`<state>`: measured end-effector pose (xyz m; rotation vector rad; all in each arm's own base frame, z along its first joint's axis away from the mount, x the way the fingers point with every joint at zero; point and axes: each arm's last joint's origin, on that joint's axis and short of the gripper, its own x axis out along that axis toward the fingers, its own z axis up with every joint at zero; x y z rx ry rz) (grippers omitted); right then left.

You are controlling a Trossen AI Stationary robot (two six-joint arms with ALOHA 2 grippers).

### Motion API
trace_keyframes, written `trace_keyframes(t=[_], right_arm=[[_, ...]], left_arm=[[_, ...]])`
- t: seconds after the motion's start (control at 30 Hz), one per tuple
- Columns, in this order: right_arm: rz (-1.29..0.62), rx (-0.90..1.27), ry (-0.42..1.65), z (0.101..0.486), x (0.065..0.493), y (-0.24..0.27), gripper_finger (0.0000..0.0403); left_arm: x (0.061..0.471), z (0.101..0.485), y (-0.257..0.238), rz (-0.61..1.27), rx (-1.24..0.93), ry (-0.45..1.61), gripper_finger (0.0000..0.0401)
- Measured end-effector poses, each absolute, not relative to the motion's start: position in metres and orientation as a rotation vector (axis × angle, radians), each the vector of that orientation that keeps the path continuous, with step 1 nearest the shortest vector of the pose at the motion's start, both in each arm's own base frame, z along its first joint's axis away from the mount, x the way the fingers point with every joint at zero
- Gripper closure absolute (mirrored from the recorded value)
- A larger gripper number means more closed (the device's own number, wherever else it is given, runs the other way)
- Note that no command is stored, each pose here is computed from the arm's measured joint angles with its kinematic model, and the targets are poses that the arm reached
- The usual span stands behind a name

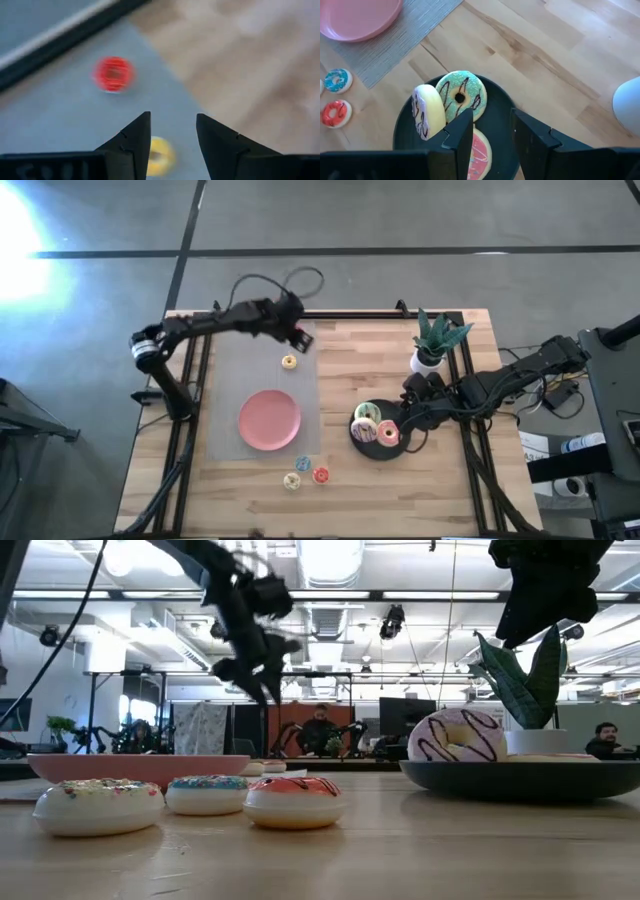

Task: Pick & Place donuts
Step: Put the small red donut on the pink plate

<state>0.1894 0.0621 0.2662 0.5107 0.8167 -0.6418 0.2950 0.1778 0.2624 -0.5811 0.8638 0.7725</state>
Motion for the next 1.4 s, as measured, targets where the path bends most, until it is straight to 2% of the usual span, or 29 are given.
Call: trace_keyframes(t=[0.17, 0.3, 0.5, 0.83, 1.07, 1.23, 1.4], right_arm=[[-0.659, 0.565, 0.812, 0.266, 0.19, 0.061, 0.028], [-0.675, 0.597, 0.806, 0.266, 0.19, 0.06, 0.028], [-0.701, 0.637, 0.798, 0.266, 0.191, 0.056, 0.028], [-0.733, 0.69, 0.776, 0.266, 0.192, 0.056, 0.028], [-0.743, 0.701, 0.767, 0.266, 0.191, 0.056, 0.028], [-0.747, 0.707, 0.764, 0.266, 0.191, 0.056, 0.028], [-0.752, 0.703, 0.766, 0.266, 0.191, 0.055, 0.028]], left_arm=[[0.276, 0.245, 0.223, 0.884, -0.588, 0.898, 0.027], [0.277, 0.217, 0.245, 0.869, -0.652, 0.979, 0.0271], [0.294, 0.197, 0.275, 0.828, -0.718, 0.995, 0.0271], [0.319, 0.183, 0.303, 0.733, -0.636, 1.18, 0.0271], [0.317, 0.174, 0.305, 0.684, -0.618, 1.271, 0.0272], [0.313, 0.172, 0.303, 0.652, -0.621, 1.311, 0.0291], [0.314, 0.172, 0.302, 0.636, -0.616, 1.307, 0.0348]])
